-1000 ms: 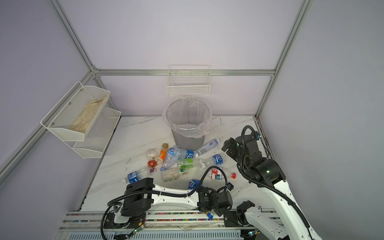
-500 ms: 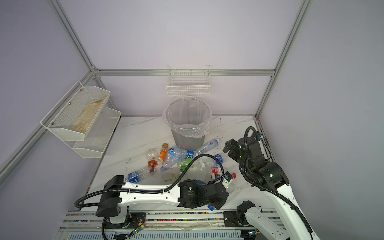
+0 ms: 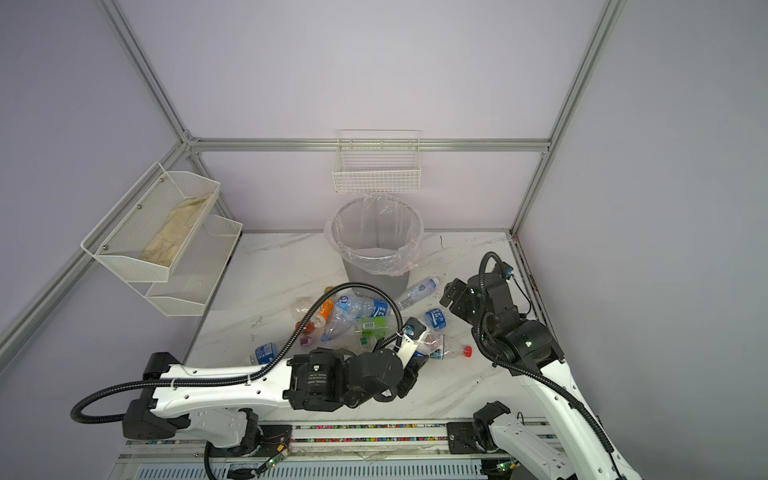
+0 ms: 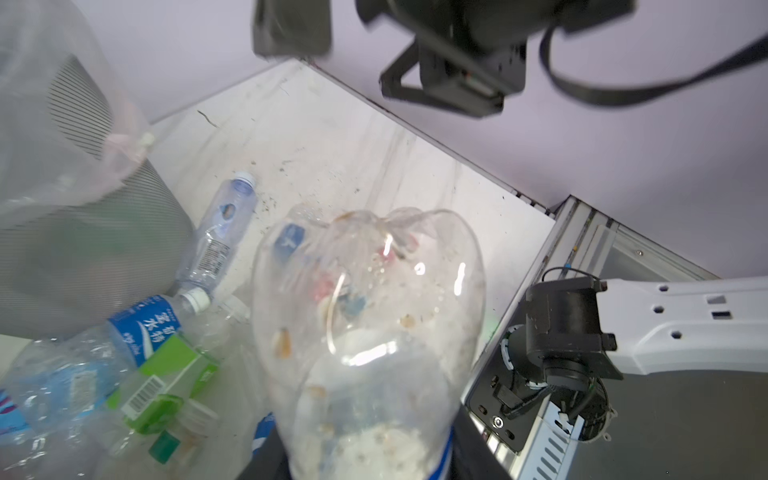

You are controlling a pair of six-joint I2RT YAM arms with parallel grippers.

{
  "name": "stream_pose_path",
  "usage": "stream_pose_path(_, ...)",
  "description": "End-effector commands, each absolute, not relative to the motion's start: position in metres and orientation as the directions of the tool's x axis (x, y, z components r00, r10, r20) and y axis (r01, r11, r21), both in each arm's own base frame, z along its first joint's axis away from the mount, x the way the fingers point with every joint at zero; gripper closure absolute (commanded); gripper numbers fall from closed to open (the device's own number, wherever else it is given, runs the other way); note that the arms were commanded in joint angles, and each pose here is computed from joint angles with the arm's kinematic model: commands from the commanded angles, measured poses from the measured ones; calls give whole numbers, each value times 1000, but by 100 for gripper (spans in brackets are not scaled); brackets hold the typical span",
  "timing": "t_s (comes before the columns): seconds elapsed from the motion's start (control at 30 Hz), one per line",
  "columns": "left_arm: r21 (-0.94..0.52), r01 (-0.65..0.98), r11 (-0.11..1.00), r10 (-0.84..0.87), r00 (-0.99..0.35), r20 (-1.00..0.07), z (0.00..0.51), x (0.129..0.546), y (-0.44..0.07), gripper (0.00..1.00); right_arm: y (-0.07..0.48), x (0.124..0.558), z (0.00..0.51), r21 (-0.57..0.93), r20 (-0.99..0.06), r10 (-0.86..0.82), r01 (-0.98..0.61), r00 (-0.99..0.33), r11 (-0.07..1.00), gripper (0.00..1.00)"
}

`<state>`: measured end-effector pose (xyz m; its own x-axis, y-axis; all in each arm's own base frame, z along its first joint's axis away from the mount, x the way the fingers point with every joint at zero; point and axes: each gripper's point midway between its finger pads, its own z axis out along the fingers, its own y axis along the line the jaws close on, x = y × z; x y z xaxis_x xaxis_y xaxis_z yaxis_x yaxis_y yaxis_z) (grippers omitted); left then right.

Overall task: Throw the plastic bottles in the bin
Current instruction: 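Close the left gripper on the clear blue-label bottle and lift it, then carry the clear bottle up toward the bin opening with the left gripper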

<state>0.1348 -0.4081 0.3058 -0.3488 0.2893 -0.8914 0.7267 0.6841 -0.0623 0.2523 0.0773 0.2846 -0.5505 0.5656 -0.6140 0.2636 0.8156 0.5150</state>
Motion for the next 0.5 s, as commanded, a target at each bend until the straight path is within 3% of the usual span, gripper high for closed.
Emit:
stream_pose_path(0.0, -6, 672, 741, 216, -246, -945, 350, 157, -372, 80, 93, 255, 270, 544, -595, 545, 203, -591, 814, 4)
stream_pose_path(0.47, 44, 554, 831, 26, 40, -999, 499, 199, -281, 80, 124, 251, 228, 567, -590, 429, 27, -684, 823, 3)
